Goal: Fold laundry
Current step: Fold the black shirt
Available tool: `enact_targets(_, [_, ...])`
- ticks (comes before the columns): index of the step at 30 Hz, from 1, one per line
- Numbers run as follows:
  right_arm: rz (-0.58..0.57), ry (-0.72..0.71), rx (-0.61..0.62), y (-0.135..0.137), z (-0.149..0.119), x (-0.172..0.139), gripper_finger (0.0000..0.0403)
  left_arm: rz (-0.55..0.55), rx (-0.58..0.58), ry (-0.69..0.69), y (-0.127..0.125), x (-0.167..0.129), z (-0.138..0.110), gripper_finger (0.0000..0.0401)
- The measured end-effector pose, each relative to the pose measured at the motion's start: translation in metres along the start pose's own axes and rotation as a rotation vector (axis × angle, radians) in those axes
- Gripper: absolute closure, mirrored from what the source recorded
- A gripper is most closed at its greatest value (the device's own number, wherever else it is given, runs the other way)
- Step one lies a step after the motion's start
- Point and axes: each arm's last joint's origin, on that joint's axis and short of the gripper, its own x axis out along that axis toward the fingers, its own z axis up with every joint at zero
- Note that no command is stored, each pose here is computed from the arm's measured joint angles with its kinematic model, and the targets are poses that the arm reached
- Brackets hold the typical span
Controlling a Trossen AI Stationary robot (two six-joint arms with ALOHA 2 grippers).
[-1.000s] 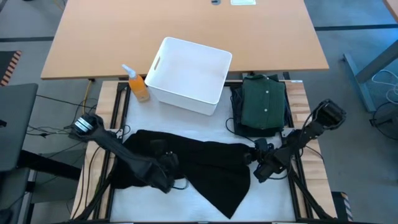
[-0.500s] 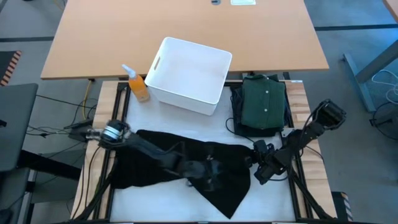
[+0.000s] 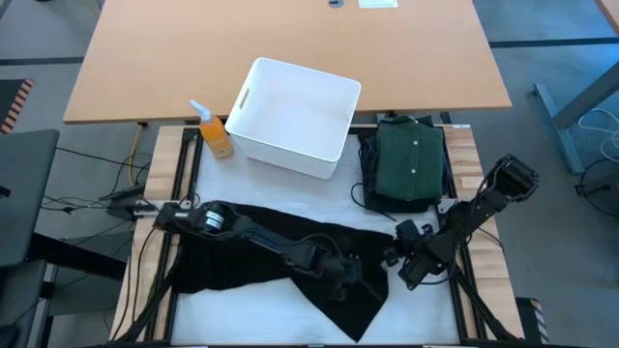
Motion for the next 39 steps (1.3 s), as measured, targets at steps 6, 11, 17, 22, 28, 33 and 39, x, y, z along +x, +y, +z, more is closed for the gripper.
enact_targets(6, [-0.182,0.063,-0.078,-0.003,0.008,-0.017,0.0285,-0.07,0.06,0.057,-0.017,-0.031,0.005,0.0397])
enact_targets(11, [-0.229,0.043,-0.11,0.005,0.017,-0.04,0.0285,-0.074,0.09,0.041,-0.021,-0.058,0.015,0.0401])
enact_targets(17, [0.05,-0.102,-0.111,0.028,0.006,-0.058,0.0285,0.001,0.094,-0.042,-0.019,-0.085,0.031,0.0401])
enact_targets(22, [0.225,-0.204,-0.063,0.039,-0.012,-0.057,0.0285,-0.004,0.134,-0.099,-0.026,-0.109,0.04,0.0401])
enact_targets(28, [0.25,-0.228,-0.083,0.052,-0.028,-0.034,0.0285,-0.079,0.174,-0.107,-0.042,-0.121,0.039,0.0401])
enact_targets(33, [0.104,-0.147,-0.133,0.052,-0.031,-0.011,0.0285,-0.055,0.136,-0.014,-0.045,-0.108,0.016,0.0401])
enact_targets(39, [-0.113,-0.042,-0.212,0.039,-0.027,-0.006,0.0285,-0.012,0.083,0.058,-0.058,-0.118,-0.018,0.0401])
